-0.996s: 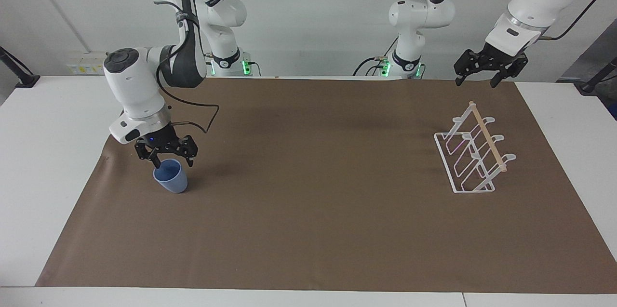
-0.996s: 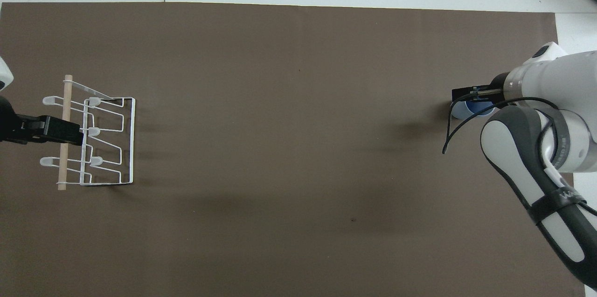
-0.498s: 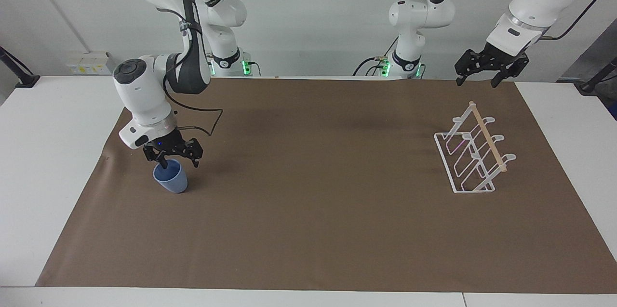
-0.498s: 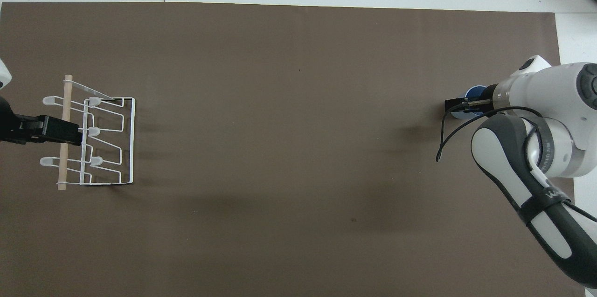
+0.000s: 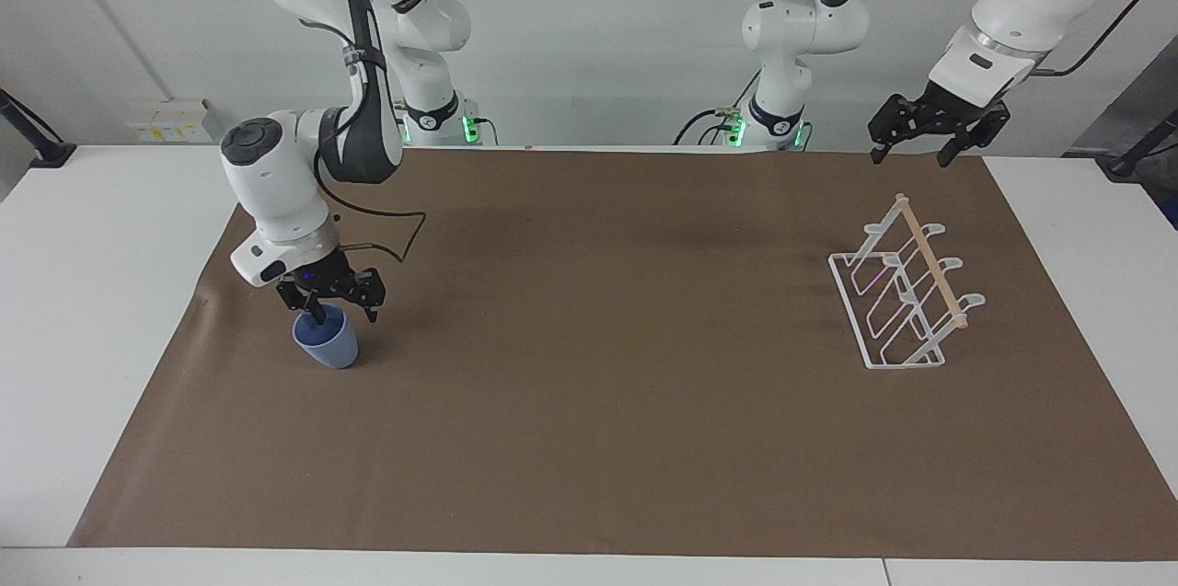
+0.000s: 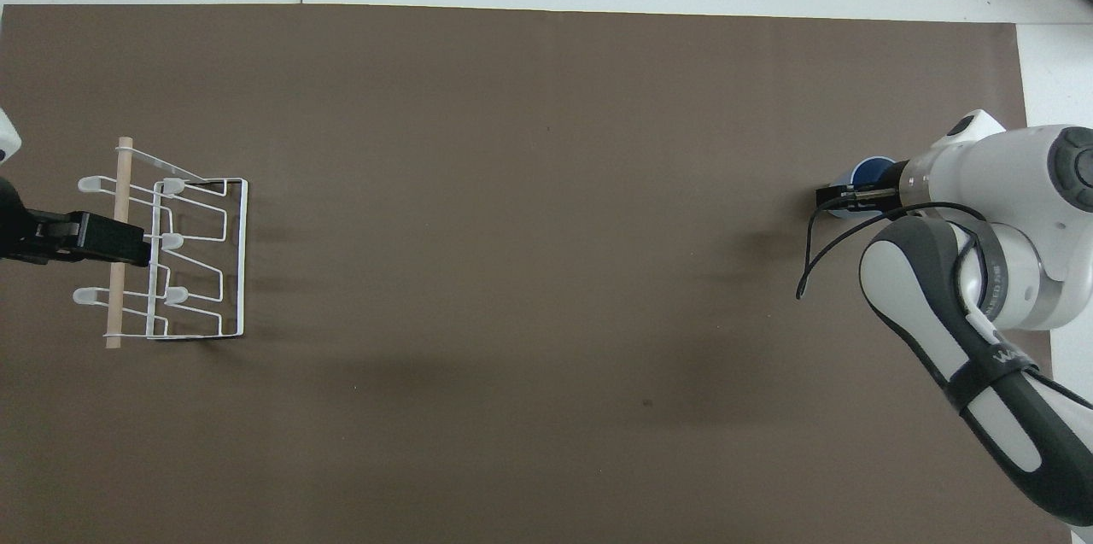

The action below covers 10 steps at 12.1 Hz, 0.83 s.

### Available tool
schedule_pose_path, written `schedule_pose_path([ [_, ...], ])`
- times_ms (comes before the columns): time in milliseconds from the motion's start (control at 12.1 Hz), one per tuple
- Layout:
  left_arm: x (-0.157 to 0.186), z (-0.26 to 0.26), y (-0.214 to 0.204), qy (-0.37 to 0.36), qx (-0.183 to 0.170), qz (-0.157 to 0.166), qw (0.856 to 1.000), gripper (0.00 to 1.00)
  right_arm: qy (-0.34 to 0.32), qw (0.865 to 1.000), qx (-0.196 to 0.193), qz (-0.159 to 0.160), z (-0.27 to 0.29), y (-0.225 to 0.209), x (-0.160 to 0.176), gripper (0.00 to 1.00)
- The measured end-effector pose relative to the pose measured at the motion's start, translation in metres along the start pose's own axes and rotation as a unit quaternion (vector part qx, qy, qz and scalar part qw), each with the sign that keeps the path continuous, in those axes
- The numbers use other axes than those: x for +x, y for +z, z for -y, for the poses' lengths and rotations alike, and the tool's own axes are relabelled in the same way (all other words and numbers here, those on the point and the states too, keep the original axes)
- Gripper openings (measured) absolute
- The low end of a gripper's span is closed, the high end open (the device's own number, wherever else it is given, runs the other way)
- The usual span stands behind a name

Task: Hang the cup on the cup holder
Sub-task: 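Close the right gripper on the blue cup's rim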

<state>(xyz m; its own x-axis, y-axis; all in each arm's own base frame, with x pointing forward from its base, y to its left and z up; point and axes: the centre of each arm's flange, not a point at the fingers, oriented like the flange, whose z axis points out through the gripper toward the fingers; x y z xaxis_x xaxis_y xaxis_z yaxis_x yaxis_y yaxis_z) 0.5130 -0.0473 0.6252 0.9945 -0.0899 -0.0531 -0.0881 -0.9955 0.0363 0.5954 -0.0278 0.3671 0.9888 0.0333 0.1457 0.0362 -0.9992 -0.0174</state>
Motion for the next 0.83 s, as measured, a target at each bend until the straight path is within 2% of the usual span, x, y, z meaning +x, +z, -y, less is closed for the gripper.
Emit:
schedule_pose_path([
  [332,-0.0003,-0.0013,-0.0004,0.001,0.000,0.000,1.000,1.00,-0.003,1.000,0.000,0.001,0.0004,0.0006,-0.0004,0.20],
  [415,-0.0003,-0.0019,-0.0003,0.002,0.000,0.000,1.000,1.00,-0.003,1.000,0.000,0.001,0.0004,0.0005,-0.0004,0.10],
  [581,-0.0004,-0.0021,0.0012,0.002,0.000,0.001,1.000,1.00,-0.006,1.000,-0.002,-0.004,-0.0004,-0.0030,0.0007,0.06],
  [830,-0.0026,0.0015,0.0087,-0.002,0.000,0.005,1.000,1.00,-0.008,1.000,-0.002,-0.003,0.0010,-0.0024,0.0004,0.06],
])
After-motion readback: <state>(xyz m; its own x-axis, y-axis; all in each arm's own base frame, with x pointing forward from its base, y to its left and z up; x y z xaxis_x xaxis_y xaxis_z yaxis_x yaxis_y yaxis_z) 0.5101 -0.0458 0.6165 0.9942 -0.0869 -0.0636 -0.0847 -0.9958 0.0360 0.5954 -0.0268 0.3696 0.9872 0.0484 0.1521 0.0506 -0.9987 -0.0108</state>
